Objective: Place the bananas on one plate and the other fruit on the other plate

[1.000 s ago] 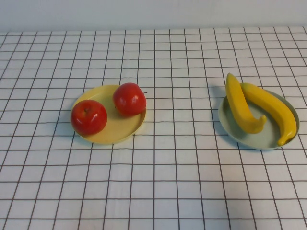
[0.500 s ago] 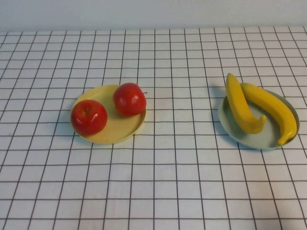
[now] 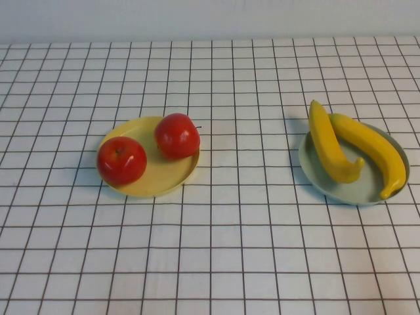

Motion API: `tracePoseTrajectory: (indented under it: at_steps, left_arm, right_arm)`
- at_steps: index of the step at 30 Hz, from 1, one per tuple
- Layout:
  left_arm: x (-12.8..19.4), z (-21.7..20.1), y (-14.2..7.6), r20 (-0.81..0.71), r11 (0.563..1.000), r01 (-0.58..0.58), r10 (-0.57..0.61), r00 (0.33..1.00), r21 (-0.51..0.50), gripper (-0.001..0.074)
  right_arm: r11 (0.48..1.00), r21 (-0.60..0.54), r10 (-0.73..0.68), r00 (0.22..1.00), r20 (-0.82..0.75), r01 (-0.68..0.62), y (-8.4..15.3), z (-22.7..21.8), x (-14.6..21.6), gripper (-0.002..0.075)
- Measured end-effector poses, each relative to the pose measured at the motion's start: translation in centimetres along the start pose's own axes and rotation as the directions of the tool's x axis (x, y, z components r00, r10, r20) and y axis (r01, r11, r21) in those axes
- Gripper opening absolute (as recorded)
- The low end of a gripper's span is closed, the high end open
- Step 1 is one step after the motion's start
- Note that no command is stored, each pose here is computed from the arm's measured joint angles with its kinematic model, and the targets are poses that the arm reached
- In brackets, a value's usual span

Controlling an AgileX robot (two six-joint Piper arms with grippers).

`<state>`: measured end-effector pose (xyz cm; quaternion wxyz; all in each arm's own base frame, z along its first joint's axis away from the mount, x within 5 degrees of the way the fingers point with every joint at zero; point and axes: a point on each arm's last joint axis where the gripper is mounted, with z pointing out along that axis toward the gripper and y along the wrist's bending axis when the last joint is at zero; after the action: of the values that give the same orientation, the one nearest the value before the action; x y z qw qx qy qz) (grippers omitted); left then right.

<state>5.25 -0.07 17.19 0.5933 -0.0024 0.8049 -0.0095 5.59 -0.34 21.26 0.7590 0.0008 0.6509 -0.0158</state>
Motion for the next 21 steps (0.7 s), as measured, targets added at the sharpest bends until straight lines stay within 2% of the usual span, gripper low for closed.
tracePoseTrajectory:
  at_steps: [10, 16, 21]
  left_arm:
    - [0.0, 0.0, 0.0, 0.000, 1.000, 0.000, 0.000, 1.000, 0.000, -0.0004]
    - [0.0, 0.0, 0.0, 0.000, 1.000, 0.000, 0.000, 1.000, 0.000, -0.0004]
    - [0.0, 0.0, 0.0, 0.000, 1.000, 0.000, 0.000, 1.000, 0.000, -0.0004]
  right_arm:
    - [0.993, -0.119, -0.013, 0.985, -0.171, -0.007, 1.1, -0.2, 1.6, -0.0015]
    - [0.996, -0.059, 0.046, 0.933, -0.356, -0.071, 0.8, -0.6, 3.2, -0.0015]
    - [0.997, -0.044, 0.037, 0.912, -0.408, -0.060, 0.7, -0.8, 3.7, -0.0015]
